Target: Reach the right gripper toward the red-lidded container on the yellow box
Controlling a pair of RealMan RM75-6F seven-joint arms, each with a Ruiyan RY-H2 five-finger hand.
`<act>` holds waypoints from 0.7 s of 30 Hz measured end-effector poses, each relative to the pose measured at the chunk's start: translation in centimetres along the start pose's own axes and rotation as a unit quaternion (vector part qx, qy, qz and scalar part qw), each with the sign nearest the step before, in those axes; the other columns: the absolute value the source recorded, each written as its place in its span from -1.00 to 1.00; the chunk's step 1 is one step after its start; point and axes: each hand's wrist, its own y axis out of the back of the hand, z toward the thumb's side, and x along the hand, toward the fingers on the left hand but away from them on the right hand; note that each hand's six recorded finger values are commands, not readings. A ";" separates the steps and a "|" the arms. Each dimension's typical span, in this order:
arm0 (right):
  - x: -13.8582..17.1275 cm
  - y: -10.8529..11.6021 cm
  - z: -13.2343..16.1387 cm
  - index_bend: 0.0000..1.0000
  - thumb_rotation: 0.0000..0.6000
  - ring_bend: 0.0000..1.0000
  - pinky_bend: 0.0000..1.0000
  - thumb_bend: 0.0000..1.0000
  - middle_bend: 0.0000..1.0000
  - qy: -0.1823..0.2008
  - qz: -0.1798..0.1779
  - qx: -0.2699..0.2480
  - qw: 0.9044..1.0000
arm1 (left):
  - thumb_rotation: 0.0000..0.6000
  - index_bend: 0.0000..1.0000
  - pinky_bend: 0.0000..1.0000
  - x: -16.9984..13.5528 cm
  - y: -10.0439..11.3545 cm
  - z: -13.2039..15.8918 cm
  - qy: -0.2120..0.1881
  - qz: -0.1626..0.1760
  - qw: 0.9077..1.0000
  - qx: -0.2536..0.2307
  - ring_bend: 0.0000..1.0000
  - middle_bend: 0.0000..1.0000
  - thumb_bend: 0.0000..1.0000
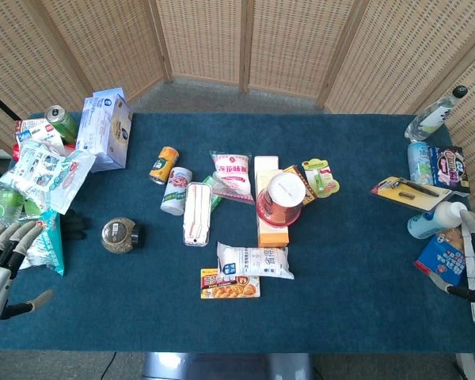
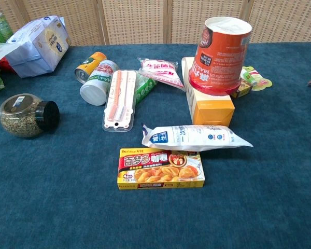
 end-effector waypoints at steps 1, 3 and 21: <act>0.0 0.0 0.0 -1.00 1.00 -1.00 -1.00 -1.00 -1.00 0.000 0.001 0.000 1.000 | 1.00 -1.00 -1.00 0.0 0.0 0.0 0.000 0.000 1.000 0.000 -1.00 -1.00 -1.00; 0.0 -0.1 0.0 -1.00 1.00 -1.00 -1.00 -1.00 -1.00 0.000 0.002 0.000 1.000 | 1.00 -1.00 -1.00 0.0 0.0 0.0 0.000 0.000 1.000 0.000 -1.00 -1.00 -1.00; -5.5 -1.8 6.1 -1.00 1.00 -1.00 -1.00 -1.00 -1.00 0.068 0.061 -0.029 0.995 | 1.00 -1.00 -1.00 -0.1 0.3 -0.4 0.013 0.010 1.000 0.008 -1.00 -1.00 -1.00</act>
